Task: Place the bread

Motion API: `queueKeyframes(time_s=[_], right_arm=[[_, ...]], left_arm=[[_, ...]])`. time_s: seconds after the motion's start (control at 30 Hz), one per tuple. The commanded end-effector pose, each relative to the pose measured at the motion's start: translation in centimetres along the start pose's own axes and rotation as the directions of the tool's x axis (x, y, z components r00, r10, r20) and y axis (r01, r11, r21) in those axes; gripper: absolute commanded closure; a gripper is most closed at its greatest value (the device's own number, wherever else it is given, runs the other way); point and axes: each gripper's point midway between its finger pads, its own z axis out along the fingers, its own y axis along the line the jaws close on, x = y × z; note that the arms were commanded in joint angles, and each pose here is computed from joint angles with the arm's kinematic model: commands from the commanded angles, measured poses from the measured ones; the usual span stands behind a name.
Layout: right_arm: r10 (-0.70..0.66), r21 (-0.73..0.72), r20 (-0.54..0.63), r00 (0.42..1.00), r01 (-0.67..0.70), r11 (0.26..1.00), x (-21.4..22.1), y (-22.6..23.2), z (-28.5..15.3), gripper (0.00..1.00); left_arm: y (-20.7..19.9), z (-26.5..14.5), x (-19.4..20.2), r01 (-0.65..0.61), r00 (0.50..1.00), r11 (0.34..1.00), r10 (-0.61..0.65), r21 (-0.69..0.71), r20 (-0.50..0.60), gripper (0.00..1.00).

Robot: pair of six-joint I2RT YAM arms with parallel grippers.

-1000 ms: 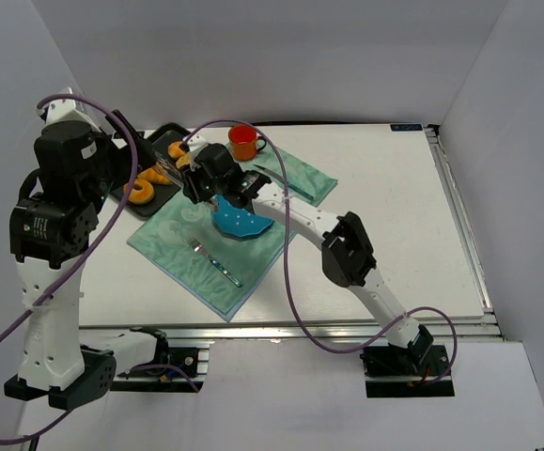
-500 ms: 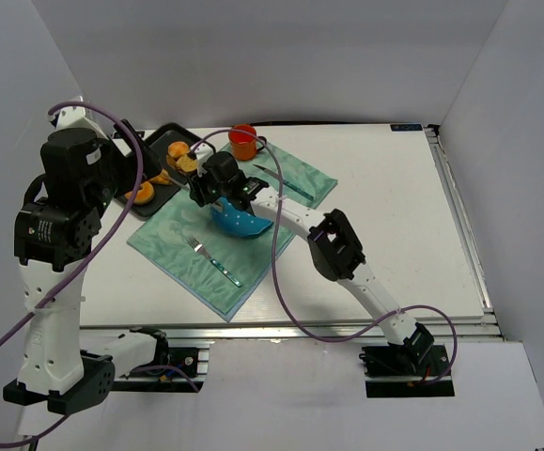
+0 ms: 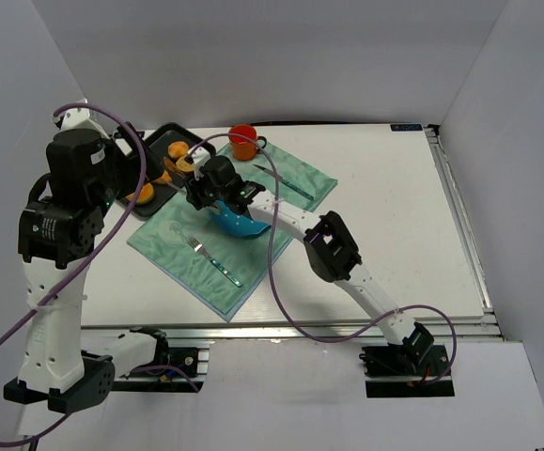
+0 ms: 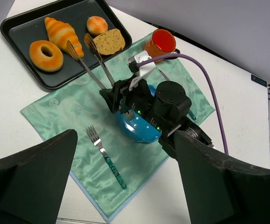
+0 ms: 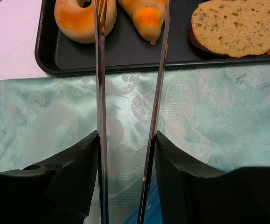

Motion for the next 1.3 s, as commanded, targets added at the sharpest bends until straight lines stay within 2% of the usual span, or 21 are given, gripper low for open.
queueKeyframes(time_s=[0.0,1.1,1.2,1.27], right_arm=[[-0.042,0.007,0.098,0.994,0.042,0.999,-2.9,0.1,0.4,0.46],[-0.072,0.03,0.098,0.993,0.07,0.997,-0.6,-0.7,2.4,0.46],[-0.075,0.029,0.092,0.993,0.072,0.997,-0.3,-0.7,2.5,0.47],[-0.078,0.028,0.092,0.993,0.076,0.997,-0.2,-0.6,2.5,0.52]], left_arm=[[-0.2,-0.5,-0.2,-0.001,1.0,1.0,0.001,0.015,0.011,0.05],[0.5,-0.1,0.3,-0.013,1.0,1.0,0.013,-0.016,0.005,0.05],[0.6,-0.1,0.3,-0.013,1.0,1.0,0.014,-0.019,0.005,0.05],[0.6,0.0,0.3,-0.014,1.0,1.0,0.014,-0.023,0.004,0.05]])
